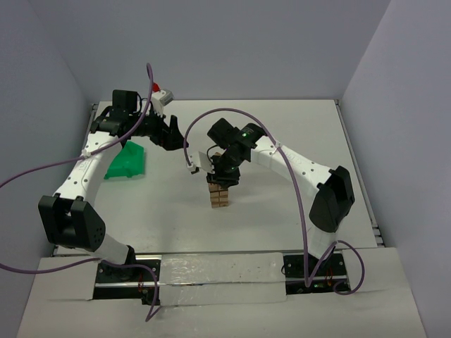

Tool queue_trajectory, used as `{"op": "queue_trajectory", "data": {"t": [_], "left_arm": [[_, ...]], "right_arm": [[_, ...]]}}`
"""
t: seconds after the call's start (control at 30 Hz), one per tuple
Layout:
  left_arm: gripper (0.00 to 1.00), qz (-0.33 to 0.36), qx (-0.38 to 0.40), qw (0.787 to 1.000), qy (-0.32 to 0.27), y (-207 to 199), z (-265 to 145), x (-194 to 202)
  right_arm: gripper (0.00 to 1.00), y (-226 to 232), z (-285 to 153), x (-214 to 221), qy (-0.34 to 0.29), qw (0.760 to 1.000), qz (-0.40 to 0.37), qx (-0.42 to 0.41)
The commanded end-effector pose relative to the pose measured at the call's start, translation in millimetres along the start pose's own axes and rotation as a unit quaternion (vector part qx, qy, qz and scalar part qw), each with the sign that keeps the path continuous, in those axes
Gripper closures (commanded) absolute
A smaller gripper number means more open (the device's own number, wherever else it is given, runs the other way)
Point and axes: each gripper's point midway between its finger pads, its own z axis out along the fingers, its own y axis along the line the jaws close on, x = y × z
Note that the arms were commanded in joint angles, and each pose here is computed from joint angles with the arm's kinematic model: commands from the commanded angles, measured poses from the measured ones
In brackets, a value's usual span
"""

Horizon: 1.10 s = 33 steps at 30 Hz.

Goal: Build the wood block tower

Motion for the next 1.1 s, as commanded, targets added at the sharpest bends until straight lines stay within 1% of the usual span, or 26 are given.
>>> {"op": "queue_trajectory", "data": {"t": [0.0, 0.13, 0.17, 0.4, 0.6, 0.7, 0.8, 1.0, 1.07], "left_arm": [[0.01, 0.021, 0.000, 1.000, -0.019, -5, -7, -10], [0.01, 0.021, -0.001, 1.000, -0.019, -5, -8, -10], [0.01, 0.021, 0.000, 1.000, -0.019, -5, -8, -10], [0.01, 0.023, 0.001, 1.000, -0.017, -5, -8, -9], [0.01, 0.033, -0.002, 0.999, -0.016, -3, -8, -12], [0.01, 0.042, 0.001, 0.999, -0.005, 0, -6, -12], [0.01, 0.047, 0.004, 0.999, -0.002, 4, -3, -18], [0.01, 0.059, 0.017, 0.998, -0.005, 15, 10, -31], [0.01, 0.068, 0.024, 0.997, 0.000, 19, 15, -32]], "right_arm": [[0.59, -7, -6, -13, -0.012, 1.000, -0.008, 0.019], [0.51, -8, -5, -13, -0.012, 1.000, -0.007, 0.021], [0.51, -8, -5, -13, -0.012, 1.000, -0.006, 0.021], [0.37, -11, -6, -15, -0.014, 1.000, -0.005, 0.028], [0.33, -12, -13, -20, -0.022, 0.999, -0.006, 0.035], [0.30, -11, -22, -23, -0.039, 0.998, -0.009, 0.037], [0.26, -9, -40, -22, -0.071, 0.997, 0.010, 0.039], [0.19, -10, -75, -4, -0.122, 0.989, 0.032, 0.071], [0.13, -15, -85, 7, -0.136, 0.986, 0.053, 0.085]]}}
